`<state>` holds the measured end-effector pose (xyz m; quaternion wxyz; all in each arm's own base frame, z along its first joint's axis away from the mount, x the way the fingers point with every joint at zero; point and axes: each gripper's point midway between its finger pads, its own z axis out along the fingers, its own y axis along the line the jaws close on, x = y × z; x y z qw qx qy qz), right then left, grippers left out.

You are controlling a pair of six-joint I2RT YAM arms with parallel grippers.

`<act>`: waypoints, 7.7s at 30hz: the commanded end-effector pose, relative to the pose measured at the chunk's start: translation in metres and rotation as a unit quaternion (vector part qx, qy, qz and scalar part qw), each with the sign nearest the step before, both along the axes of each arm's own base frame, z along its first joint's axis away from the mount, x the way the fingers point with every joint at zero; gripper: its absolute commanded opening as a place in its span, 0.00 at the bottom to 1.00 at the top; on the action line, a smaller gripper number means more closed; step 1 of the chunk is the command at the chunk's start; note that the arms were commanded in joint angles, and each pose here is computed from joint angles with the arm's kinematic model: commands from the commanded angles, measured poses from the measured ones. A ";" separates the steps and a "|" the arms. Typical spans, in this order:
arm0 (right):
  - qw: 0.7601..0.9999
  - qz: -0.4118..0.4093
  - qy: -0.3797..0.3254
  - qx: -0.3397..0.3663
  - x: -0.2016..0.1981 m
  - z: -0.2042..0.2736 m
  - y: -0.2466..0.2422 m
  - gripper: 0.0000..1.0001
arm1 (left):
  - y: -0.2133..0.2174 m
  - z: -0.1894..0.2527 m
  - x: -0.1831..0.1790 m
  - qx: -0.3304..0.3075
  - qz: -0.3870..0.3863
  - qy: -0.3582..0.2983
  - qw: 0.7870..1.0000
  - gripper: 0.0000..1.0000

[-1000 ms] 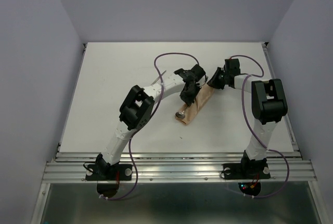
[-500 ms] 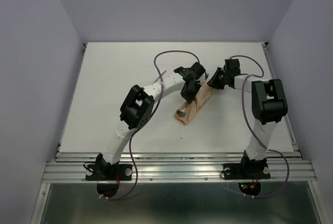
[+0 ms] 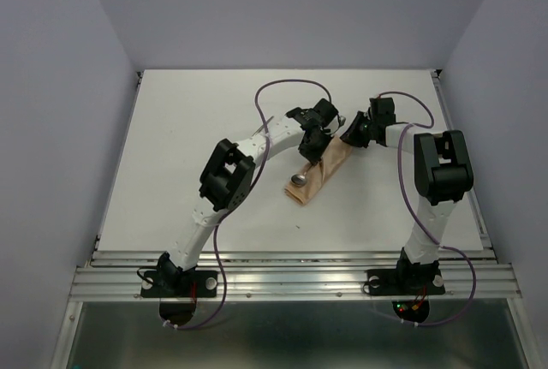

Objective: Fold the napkin into a case and place the utensils inside
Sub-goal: Insert the spoon into the folded napkin, then pick up the knife from the center of the board, then insert the knife into the folded napkin.

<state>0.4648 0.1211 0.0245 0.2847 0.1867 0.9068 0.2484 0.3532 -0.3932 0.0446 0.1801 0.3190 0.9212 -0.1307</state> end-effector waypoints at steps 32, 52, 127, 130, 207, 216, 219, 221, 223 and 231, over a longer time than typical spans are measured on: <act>0.998 0.015 0.064 -0.025 -0.034 -0.031 -0.001 0.18 | -0.002 0.028 0.022 -0.013 -0.046 -0.050 0.998 0.26; 0.998 0.016 0.063 -0.027 -0.034 -0.029 -0.002 0.18 | 0.020 0.058 0.013 -0.003 -0.023 -0.068 0.997 0.55; 0.998 0.013 0.057 -0.038 -0.040 -0.020 -0.006 0.27 | 0.126 0.081 0.047 -0.037 0.118 -0.079 0.989 0.00; 0.998 0.012 0.058 -0.038 -0.040 -0.020 -0.006 0.27 | 0.110 0.081 0.031 -0.034 0.097 -0.077 0.992 0.00; 0.998 0.022 0.056 -0.012 -0.043 -0.018 0.003 0.27 | 0.029 0.026 -0.074 0.068 -0.056 -0.037 0.995 0.00; 0.998 0.033 0.060 -0.006 -0.053 -0.021 0.012 0.27 | 0.009 0.028 -0.058 0.060 -0.071 -0.049 0.994 0.00; 0.998 0.033 0.062 -0.005 -0.054 -0.023 0.012 0.27 | 0.005 0.027 -0.055 0.058 -0.074 -0.051 0.994 0.00; 0.998 0.033 0.062 -0.006 -0.054 -0.023 0.012 0.27 | 0.003 0.025 -0.054 0.057 -0.075 -0.050 0.994 0.00; 0.997 0.038 0.063 -0.005 -0.056 -0.024 0.016 0.27 | 0.000 0.025 -0.053 0.056 -0.075 -0.050 0.994 0.00; 0.997 0.036 0.064 -0.006 -0.056 -0.025 0.015 0.27 | -0.005 0.021 -0.046 0.051 -0.073 -0.049 0.995 0.00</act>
